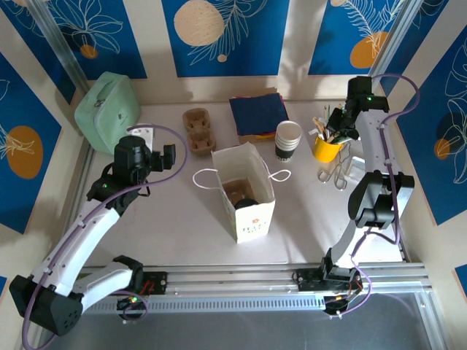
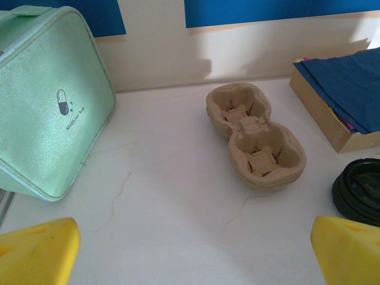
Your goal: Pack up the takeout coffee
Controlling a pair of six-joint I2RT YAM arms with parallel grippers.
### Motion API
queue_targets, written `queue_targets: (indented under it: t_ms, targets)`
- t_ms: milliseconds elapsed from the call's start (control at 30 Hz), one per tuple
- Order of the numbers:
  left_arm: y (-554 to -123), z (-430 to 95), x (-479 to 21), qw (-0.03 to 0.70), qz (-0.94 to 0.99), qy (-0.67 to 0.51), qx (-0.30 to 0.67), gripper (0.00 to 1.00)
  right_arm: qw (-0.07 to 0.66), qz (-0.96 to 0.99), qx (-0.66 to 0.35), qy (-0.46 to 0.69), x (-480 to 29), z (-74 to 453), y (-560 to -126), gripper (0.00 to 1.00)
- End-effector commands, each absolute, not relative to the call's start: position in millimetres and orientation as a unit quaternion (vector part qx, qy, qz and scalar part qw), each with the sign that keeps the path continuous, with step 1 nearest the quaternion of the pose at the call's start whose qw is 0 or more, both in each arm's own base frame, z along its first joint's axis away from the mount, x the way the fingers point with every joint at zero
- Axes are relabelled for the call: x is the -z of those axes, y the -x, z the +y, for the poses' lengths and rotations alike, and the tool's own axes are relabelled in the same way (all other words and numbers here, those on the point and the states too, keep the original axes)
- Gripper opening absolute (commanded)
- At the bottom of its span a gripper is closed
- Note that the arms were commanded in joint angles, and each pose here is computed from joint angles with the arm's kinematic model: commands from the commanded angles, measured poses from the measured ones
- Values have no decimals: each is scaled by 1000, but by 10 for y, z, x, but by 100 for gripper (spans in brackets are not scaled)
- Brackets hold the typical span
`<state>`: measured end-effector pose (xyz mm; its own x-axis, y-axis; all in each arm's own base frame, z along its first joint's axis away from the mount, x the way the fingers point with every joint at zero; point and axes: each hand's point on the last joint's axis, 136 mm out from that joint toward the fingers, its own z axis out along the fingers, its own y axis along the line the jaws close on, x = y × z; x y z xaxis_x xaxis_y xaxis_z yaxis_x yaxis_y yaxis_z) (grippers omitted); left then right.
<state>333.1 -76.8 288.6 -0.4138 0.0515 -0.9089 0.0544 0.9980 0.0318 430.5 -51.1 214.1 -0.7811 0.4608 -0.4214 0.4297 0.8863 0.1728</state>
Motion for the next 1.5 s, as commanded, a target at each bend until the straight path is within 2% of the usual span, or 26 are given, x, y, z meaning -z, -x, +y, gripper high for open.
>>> queue_targets:
  t_ms: [0, 500, 800, 1200, 1467]
  targets:
    - [-3325, -735, -2951, 551, 834, -18, 14, 99, 240, 943, -33, -226, -2275, -482, -4308, 6]
    - [-3327, -736, -2983, 553, 833, -17, 18, 99, 283, 933, -36, -219, -2823, -492, -4169, 0]
    - [-3339, -736, -3004, 554, 832, -16, 19, 99, 303, 928, -35, -212, -3242, -446, -3859, 0]
    - [-3360, -771, -2993, 549, 835, -16, 30, 99, 390, 903, -64, -172, -4003, -227, -3420, 0]
    - [-3352, -770, -3008, 550, 834, -11, 34, 99, 450, 878, -114, -116, -4528, 104, -3129, 0]
